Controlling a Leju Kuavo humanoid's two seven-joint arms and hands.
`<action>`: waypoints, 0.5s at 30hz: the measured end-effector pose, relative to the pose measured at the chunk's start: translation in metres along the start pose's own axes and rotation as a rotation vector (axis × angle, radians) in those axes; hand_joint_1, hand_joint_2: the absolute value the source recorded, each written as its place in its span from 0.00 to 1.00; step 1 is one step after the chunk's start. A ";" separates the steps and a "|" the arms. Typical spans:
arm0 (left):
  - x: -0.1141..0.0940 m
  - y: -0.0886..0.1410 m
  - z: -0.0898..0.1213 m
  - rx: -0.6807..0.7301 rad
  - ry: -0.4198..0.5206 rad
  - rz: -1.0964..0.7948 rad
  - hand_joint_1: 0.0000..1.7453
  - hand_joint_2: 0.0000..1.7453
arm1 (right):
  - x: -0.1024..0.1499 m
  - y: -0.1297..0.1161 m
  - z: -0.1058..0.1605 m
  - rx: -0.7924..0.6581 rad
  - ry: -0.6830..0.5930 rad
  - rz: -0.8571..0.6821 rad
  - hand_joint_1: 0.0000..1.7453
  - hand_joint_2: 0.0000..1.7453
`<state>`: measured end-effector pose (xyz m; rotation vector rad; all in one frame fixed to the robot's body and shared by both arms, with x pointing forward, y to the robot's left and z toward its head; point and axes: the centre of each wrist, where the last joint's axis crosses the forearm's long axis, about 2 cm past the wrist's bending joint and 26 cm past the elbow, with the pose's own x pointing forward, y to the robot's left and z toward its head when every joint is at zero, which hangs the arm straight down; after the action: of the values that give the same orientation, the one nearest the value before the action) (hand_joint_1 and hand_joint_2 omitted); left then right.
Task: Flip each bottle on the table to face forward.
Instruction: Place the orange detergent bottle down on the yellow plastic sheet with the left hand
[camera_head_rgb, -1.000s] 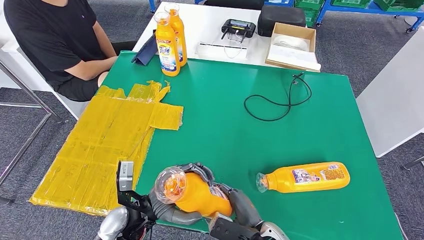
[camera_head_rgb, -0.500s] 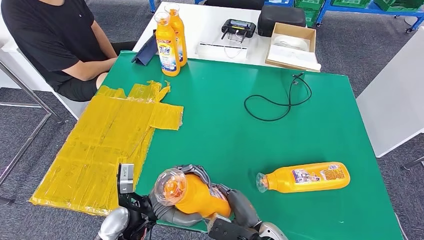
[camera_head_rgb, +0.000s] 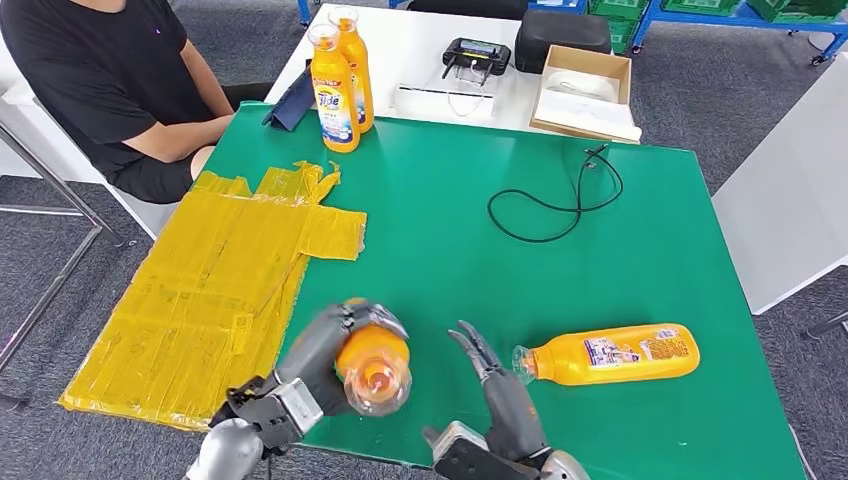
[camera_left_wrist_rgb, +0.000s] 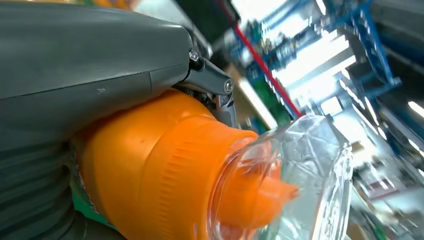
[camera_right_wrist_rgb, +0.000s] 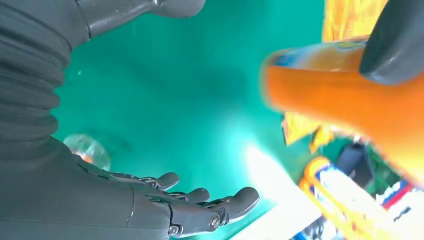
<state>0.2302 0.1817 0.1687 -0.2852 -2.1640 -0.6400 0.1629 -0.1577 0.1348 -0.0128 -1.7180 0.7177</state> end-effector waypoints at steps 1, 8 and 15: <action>0.001 0.003 0.000 0.012 -0.002 -0.034 1.00 1.00 | 0.001 -0.002 0.001 -0.012 -0.003 0.000 0.00 1.00; 0.002 0.015 -0.002 0.069 0.011 -0.489 1.00 1.00 | 0.008 -0.019 0.010 -0.096 -0.012 0.023 0.00 1.00; -0.006 0.017 -0.009 0.048 0.051 -0.832 1.00 1.00 | 0.010 -0.032 0.015 -0.138 -0.027 0.026 0.00 1.00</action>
<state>0.2467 0.1915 0.1748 0.6909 -2.1998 -1.0222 0.1581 -0.1870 0.1567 -0.1220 -1.7930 0.6194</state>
